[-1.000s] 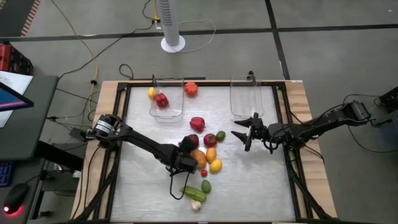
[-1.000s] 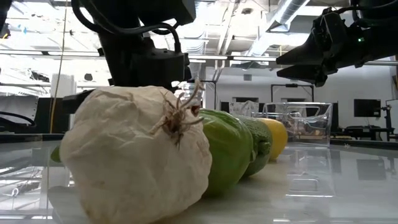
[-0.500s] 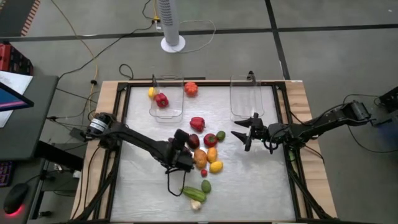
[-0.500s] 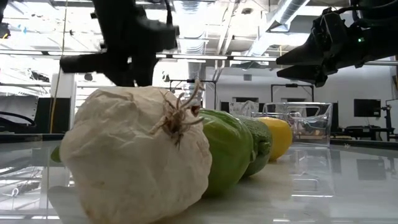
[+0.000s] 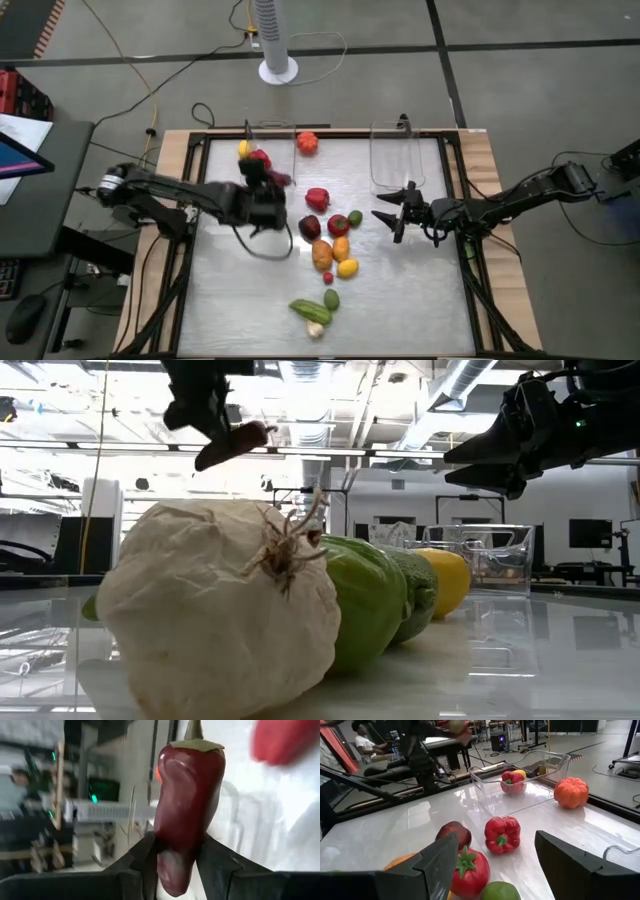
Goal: Sort produce into baskets
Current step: Put the dark red chili pepper into the left transparent tin, then put the cucumber into the left transparent bin
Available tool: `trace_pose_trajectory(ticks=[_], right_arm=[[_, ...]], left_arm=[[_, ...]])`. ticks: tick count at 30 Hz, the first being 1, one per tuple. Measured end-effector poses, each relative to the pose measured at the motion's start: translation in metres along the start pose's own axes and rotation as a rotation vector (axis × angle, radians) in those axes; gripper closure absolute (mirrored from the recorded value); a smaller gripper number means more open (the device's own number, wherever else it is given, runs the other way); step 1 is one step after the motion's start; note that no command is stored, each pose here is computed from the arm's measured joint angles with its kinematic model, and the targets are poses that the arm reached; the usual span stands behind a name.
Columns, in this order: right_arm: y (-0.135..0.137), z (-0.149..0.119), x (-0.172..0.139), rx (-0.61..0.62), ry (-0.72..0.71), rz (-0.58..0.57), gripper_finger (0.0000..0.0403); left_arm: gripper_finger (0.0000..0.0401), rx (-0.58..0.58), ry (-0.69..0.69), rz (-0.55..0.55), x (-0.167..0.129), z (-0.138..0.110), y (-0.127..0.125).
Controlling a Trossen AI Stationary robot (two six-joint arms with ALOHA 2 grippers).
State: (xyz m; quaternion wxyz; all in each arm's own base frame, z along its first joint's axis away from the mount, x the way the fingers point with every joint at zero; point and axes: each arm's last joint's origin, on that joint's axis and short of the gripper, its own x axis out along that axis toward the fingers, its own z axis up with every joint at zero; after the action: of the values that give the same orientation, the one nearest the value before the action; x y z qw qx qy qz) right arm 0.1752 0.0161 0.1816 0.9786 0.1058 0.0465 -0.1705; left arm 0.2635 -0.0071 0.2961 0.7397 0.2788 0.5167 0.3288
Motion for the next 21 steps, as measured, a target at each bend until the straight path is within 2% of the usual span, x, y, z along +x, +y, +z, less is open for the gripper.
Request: trace_pose_trajectory(ticks=[4,8,12,15,17,21], right_arm=[[0.0,0.0,0.0,0.001,-0.001,0.0,0.011],[0.0,0.0,0.0,-0.001,0.0,0.0,0.011],[0.0,0.0,0.0,-0.003,0.002,-0.001,0.011],[0.0,0.0,0.0,-0.004,0.003,-0.001,0.011],[0.0,0.0,0.0,-0.004,0.003,-0.001,0.011],[0.0,0.0,0.0,-0.004,0.003,-0.001,0.011]], left_arm=[[0.0281,-0.108,0.054,-0.013,0.024,-0.013,0.016],[0.0224,-0.141,0.09,-0.032,0.043,-0.019,0.02],[0.0161,-0.138,0.096,-0.033,0.047,-0.019,0.022],[0.0135,-0.157,0.077,-0.054,0.043,-0.016,0.023],[0.0131,-0.183,0.044,-0.134,0.036,-0.011,0.022],[0.0139,-0.207,-0.103,-0.444,0.013,0.003,0.001]])
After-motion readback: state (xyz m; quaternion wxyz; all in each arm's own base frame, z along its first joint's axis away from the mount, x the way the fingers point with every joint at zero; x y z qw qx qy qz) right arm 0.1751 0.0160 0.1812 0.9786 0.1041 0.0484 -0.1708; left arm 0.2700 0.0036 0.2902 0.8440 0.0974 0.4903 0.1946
